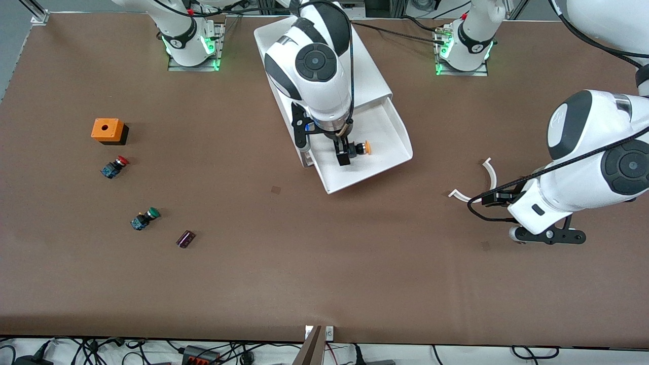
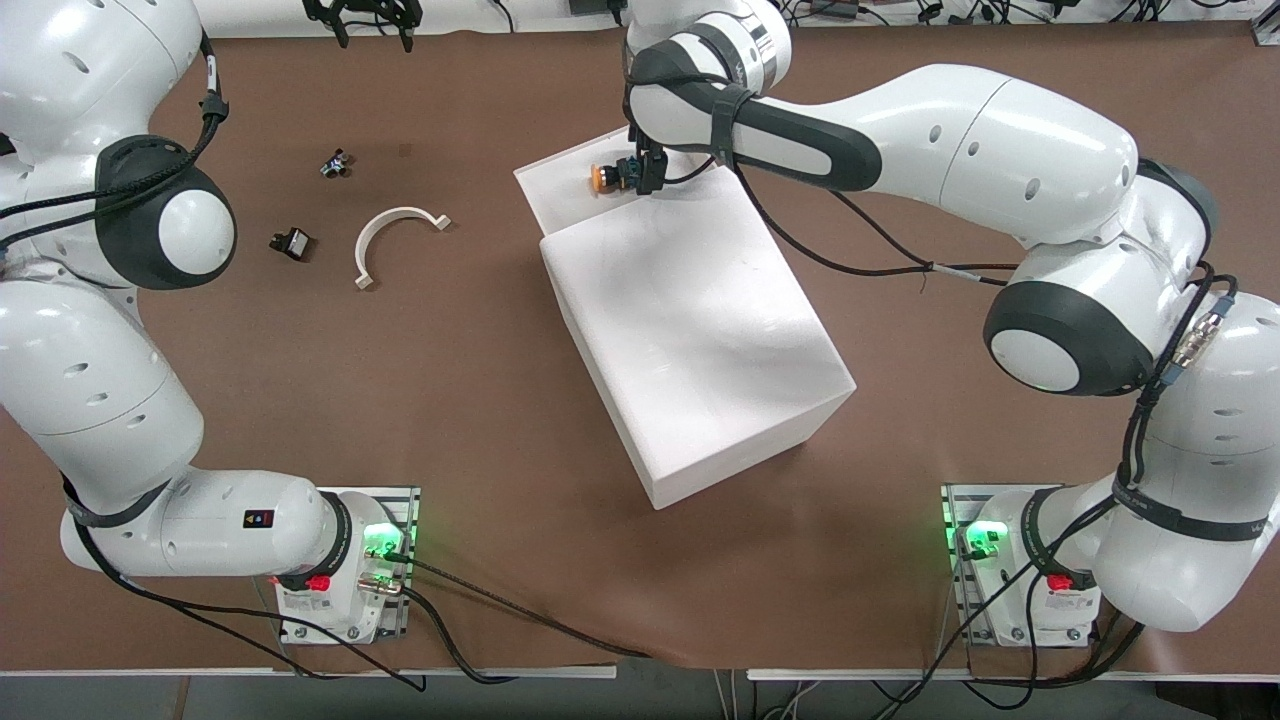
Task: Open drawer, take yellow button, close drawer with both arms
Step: 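Lower the right gripper and grasp the orange-capped button in the drawer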
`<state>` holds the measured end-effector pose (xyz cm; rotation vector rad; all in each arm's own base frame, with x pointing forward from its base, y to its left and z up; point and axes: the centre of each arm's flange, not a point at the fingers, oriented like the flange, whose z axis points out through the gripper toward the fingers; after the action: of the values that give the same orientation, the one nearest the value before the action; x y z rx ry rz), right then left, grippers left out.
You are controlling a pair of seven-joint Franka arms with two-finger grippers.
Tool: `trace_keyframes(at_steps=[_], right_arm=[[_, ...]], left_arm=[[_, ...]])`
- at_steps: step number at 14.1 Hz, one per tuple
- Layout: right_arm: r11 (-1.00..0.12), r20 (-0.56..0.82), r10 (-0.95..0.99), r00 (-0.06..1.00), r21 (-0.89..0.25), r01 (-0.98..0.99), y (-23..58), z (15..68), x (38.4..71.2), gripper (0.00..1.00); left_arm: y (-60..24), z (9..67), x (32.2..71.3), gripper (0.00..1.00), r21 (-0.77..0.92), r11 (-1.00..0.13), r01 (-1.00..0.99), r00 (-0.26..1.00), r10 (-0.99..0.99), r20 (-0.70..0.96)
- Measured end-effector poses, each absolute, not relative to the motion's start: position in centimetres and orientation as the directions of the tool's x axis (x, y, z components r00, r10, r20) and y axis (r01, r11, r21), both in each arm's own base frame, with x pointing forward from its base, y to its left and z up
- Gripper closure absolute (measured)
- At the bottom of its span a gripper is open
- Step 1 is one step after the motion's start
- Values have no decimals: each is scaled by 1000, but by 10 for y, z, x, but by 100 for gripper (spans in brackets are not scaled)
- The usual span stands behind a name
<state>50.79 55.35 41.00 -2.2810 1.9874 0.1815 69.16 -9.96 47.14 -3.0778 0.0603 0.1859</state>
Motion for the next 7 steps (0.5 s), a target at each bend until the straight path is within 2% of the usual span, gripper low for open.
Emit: trace_keyframes(at_steps=[7], right_arm=[[-123, -171, -978, 124, -15, -992, 557, 407, 509, 0]], left_arm=[[-101, 471, 691, 0, -54, -998, -42, 992, -35, -121]])
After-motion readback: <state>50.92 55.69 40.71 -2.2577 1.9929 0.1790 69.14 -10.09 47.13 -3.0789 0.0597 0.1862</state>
